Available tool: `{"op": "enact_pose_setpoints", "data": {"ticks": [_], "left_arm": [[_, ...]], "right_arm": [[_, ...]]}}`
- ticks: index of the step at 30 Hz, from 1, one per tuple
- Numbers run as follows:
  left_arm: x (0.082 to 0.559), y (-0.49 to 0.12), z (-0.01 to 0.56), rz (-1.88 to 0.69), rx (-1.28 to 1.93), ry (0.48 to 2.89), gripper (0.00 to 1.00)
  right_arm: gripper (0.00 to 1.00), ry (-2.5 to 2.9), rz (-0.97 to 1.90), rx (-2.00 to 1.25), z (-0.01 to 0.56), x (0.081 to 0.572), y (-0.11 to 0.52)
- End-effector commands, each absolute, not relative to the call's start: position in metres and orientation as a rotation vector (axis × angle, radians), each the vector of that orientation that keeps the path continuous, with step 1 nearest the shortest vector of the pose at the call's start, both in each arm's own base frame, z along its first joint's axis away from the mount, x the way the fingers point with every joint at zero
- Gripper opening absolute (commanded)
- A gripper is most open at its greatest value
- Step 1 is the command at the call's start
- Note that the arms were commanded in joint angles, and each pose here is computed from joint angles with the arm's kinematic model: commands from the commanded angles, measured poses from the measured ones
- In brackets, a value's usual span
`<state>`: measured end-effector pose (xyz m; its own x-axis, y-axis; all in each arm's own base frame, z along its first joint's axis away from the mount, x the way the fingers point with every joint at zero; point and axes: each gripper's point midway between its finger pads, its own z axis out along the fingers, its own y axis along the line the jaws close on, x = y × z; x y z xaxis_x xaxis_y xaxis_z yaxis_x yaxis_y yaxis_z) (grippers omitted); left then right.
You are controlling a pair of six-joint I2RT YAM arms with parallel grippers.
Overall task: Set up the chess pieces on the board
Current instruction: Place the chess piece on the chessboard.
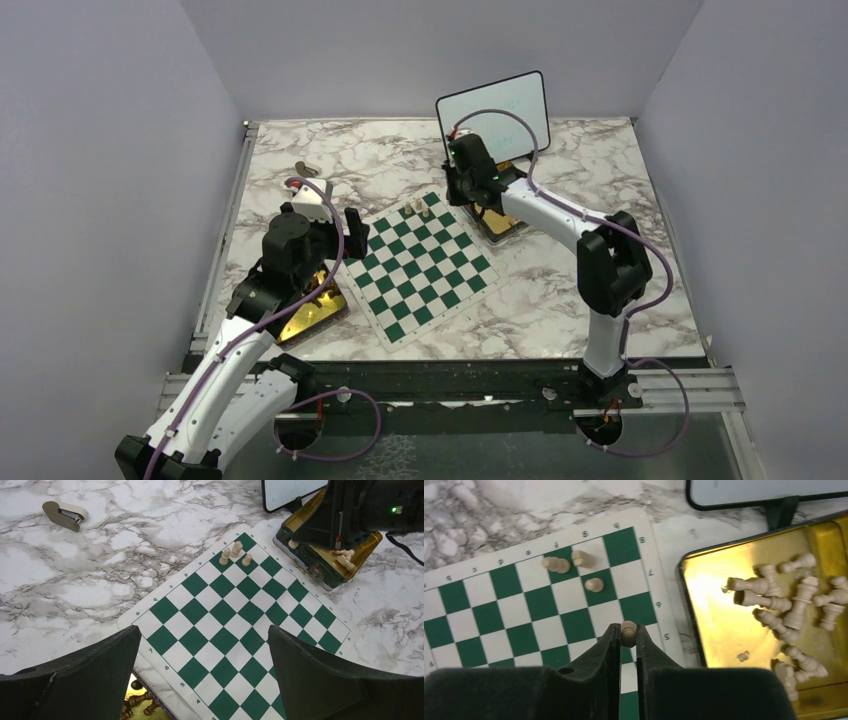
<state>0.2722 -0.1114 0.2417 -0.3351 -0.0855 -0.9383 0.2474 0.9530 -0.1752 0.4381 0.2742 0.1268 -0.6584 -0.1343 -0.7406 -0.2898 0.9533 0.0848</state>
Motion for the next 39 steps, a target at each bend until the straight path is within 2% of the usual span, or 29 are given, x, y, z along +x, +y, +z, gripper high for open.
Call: {"op": "enact_pose_setpoints", "data": {"ticks": [1, 13, 39], "left_arm": [[0.272, -0.110, 0.247, -0.330, 0.123, 1.858, 0.99], [0.272, -0.109, 0.249, -0.327, 0.119, 1.847, 0.99], [0.270, -0.109, 0.252, -0.332, 0.116, 1.839, 0.99]], "right_arm": [[0.13, 2.225, 0.328, -0.338, 0.139, 0.427, 0.312], [0.13, 2.207, 0.337, -0.442, 0.105, 0.410, 0.372], [0.13, 2.180, 0.267, -0.381, 0.073, 0.433, 0.379]]}}
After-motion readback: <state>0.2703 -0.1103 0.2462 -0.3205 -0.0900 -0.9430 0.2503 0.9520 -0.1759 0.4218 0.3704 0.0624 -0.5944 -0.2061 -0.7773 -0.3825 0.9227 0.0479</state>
